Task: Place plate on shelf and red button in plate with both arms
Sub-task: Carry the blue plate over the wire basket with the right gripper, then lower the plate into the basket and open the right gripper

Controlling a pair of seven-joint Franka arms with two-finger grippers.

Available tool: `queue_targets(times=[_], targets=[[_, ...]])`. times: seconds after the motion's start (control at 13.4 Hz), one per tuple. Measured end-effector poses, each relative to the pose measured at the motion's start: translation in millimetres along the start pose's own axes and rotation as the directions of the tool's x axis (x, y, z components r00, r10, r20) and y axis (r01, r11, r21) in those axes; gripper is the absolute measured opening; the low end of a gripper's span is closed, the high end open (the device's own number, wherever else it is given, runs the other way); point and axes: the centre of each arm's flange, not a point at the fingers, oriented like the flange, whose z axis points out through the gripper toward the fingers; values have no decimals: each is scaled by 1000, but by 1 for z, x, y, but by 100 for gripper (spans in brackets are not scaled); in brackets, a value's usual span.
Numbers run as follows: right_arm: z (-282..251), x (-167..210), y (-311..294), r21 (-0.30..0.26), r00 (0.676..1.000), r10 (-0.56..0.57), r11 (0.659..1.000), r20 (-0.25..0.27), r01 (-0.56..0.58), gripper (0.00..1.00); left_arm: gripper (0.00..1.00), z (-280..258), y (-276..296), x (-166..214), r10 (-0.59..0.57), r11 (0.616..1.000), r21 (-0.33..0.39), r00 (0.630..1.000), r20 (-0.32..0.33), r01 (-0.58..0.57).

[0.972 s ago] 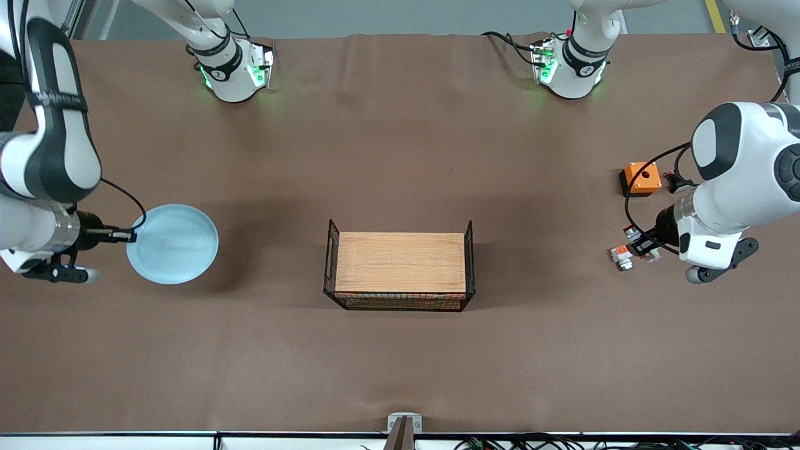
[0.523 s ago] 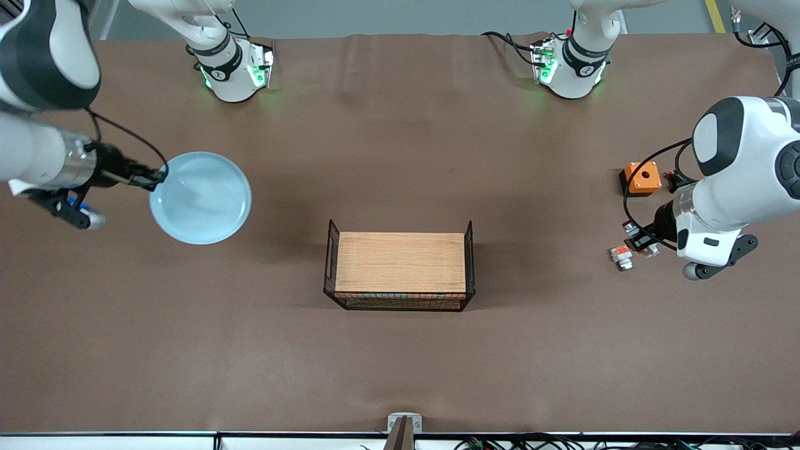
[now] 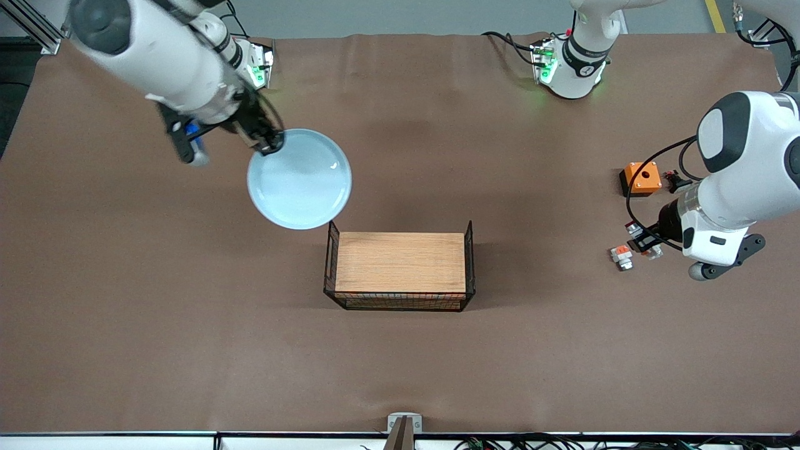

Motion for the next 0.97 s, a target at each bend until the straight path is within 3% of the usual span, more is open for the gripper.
queue_targets(times=[0.22, 0.45, 0.97], targets=[[19, -54, -11, 83, 990, 137, 987, 31, -139, 3, 34, -12, 3, 2, 6, 1000, -13, 1000, -19, -6], [55, -72, -34, 114, 982, 183, 975, 55, -189, 3, 34, -15, 5, 1, 22, 1000, -16, 1000, -23, -22], [117, -110, -64, 117, 972, 221, 966, 74, -229, 3, 34, -16, 6, 1, 27, 999, -17, 999, -24, -28]])
